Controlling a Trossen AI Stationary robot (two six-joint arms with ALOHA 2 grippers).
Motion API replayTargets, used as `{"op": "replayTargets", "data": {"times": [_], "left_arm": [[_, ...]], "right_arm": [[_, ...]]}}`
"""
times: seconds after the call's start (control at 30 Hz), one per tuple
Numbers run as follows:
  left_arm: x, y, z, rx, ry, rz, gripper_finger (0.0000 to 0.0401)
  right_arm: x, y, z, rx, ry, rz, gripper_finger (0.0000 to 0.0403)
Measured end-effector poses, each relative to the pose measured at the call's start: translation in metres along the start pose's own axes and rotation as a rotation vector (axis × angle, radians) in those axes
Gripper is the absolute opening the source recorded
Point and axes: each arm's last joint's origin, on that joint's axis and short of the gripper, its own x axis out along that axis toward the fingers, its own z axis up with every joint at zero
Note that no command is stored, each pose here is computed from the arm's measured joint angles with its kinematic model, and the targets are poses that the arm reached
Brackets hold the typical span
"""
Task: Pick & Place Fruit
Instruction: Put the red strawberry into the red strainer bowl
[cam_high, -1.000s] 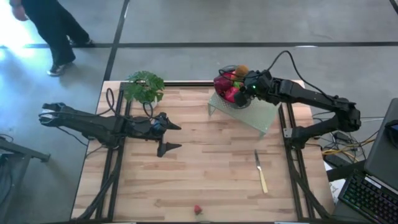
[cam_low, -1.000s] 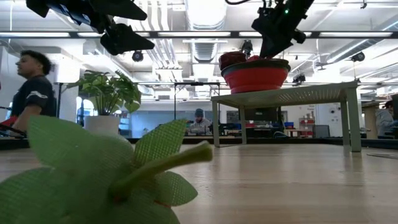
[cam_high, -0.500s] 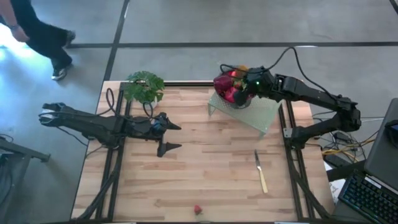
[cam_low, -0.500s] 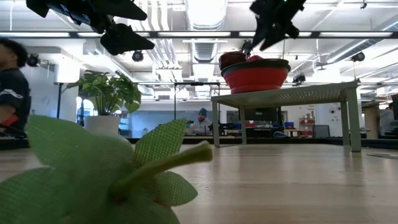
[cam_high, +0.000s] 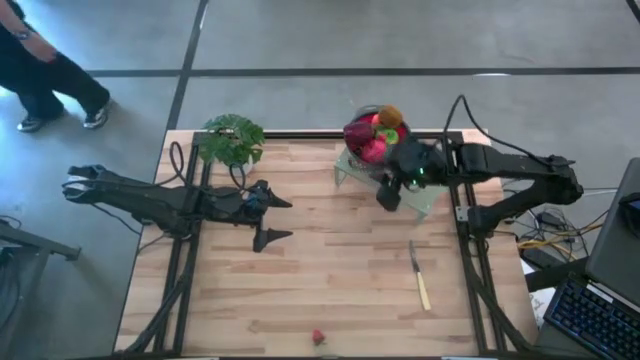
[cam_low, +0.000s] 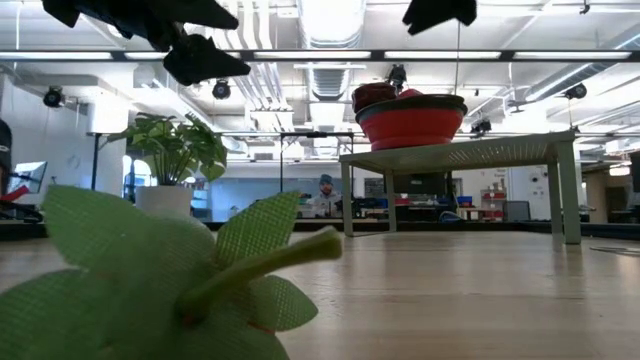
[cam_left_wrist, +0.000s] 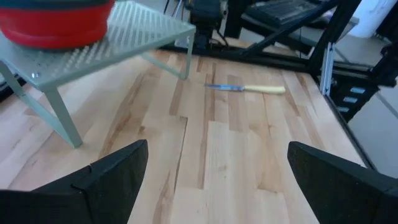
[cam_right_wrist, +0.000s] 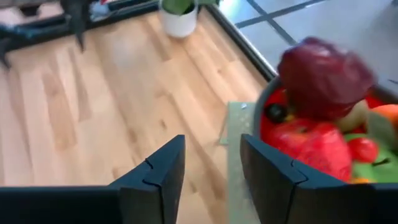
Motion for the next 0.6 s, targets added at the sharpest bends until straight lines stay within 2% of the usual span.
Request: {"op": "replayTargets", "data": {"times": [0.1, 0.23, 0.33, 0.5, 0.6], "left_arm": [[0.000, -0.001, 0.003, 0.014, -0.029, -0.003, 0.0392], [0.000, 0.000, 0.000, 0.126, -0.002, 0.005, 0.0392], [0.002, 0.000, -0.002, 0.157, 0.017, -0.006, 0.0392], [0.014, -0.015, -0.010, 0.271, 0.051, -0.180, 0.0392], [0.025, -0.033, -0.020, 0.403, 0.054, -0.256, 0.0392]], "right_arm": [[-0.007, 0.016, -0.008, -0.027, 0.011, -0.010, 0.0138], [-0.015, 0.032, -0.021, -0.064, 0.043, -0.004, 0.0125], [-0.020, 0.041, -0.027, -0.071, 0.063, 0.021, 0.0116], [-0.026, 0.048, -0.037, -0.093, 0.114, 0.034, 0.0100], [-0.028, 0.050, -0.041, -0.119, 0.134, 0.032, 0.0089]]}}
